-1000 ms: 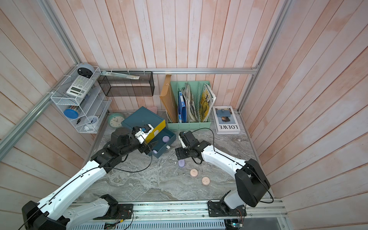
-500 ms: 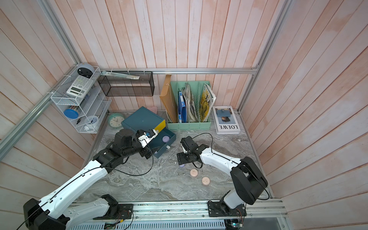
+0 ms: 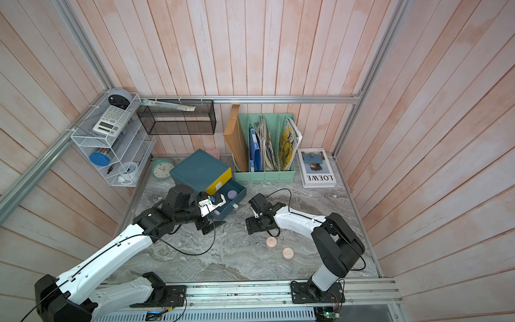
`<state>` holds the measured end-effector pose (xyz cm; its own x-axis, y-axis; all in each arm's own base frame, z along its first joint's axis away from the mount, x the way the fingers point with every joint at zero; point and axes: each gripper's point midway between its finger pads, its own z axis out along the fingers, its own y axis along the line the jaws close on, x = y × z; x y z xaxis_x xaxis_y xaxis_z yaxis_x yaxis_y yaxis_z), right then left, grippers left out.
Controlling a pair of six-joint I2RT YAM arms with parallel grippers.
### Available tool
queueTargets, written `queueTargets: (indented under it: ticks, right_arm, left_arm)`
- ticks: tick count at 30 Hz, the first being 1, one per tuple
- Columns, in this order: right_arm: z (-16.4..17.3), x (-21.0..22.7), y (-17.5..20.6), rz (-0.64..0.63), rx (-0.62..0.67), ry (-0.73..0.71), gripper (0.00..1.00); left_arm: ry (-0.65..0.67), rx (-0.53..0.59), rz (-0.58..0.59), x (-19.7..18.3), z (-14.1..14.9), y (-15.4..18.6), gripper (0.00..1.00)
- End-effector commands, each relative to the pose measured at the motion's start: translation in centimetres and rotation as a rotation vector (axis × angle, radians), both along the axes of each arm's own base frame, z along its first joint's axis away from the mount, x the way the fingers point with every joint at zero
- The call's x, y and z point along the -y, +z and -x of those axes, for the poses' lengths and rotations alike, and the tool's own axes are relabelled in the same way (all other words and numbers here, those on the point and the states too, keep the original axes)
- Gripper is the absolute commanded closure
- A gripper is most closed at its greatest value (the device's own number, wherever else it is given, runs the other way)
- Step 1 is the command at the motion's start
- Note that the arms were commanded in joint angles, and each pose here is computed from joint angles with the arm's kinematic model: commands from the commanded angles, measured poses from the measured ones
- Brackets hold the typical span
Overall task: Put the bluetooth earphones in the drawer according to color
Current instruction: Pick up the Bluetooth earphone from the center of the board.
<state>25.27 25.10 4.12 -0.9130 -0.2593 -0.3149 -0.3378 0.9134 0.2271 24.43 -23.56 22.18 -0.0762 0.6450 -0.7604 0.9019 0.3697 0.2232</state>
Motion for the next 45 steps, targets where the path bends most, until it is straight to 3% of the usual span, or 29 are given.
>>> queueTargets:
  ticks: [1, 21, 29, 36, 39, 45]
  right_arm:
    - [-0.2, -0.4, -0.1, 0.018, -0.012, 0.0, 0.19]
    - [0.0, 0.8, -2.4, 0.172, -0.074, -0.008, 0.25]
    - [-0.2, 1.7, -2.5, 0.222, -0.063, -0.024, 0.38]
    - [0.0, 1.4, -2.8, 0.214, -0.075, -0.026, 0.39]
    - [-0.3, 1.4, -2.3, 0.21, -0.053, -0.032, 0.45]
    - [-1.0, 1.6, -0.7, 0.171, 0.027, -0.066, 0.67]
  left_arm:
    - [-0.03, 0.004, 0.009, 0.3, 0.5, 0.6, 0.0]
    - [0.031, 0.084, 0.005, -0.3, -0.7, 1.0, 0.0]
    - [0.012, 0.07, 0.005, -0.2, -0.3, 0.9, 0.0]
    - [0.017, 0.076, 0.006, -0.2, -0.5, 0.9, 0.0]
    - [0.018, 0.077, 0.008, -0.1, -0.5, 0.9, 0.0]
    - [0.04, 0.07, 0.022, 0.0, -0.9, 1.5, 0.0]
